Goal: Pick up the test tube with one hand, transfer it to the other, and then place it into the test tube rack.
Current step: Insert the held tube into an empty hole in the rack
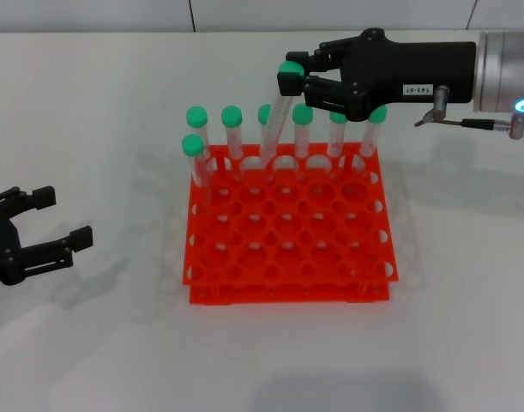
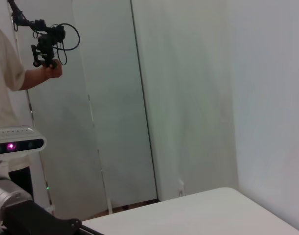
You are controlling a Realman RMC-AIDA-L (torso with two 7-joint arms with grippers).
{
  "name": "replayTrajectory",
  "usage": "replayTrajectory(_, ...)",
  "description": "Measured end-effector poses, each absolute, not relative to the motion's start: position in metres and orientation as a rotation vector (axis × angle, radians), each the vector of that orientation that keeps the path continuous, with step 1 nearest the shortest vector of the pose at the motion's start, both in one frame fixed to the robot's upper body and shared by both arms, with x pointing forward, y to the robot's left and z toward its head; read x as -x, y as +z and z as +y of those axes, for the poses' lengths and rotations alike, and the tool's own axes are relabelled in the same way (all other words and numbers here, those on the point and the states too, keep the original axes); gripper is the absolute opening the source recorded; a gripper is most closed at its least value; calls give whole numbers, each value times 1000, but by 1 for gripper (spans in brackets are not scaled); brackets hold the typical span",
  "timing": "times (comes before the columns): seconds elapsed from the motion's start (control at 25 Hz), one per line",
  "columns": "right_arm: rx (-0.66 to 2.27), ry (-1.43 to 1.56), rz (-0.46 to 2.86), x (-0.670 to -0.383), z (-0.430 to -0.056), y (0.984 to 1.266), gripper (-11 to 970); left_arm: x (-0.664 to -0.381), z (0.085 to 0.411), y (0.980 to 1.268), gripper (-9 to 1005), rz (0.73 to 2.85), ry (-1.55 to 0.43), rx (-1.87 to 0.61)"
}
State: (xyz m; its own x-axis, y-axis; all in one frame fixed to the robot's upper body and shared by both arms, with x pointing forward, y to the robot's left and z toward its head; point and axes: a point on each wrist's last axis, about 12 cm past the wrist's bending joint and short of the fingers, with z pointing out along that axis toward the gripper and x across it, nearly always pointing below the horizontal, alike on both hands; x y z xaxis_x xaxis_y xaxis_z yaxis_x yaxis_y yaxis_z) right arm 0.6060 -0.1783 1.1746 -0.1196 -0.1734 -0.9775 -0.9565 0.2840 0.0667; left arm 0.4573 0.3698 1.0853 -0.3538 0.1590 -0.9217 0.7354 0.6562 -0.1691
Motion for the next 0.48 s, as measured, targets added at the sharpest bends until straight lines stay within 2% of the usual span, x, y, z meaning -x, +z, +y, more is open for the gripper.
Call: replayTrajectory(0.48,1095,926,1567,-613,-165,1184,354,-463,366,1084,893,1864,-726,-709)
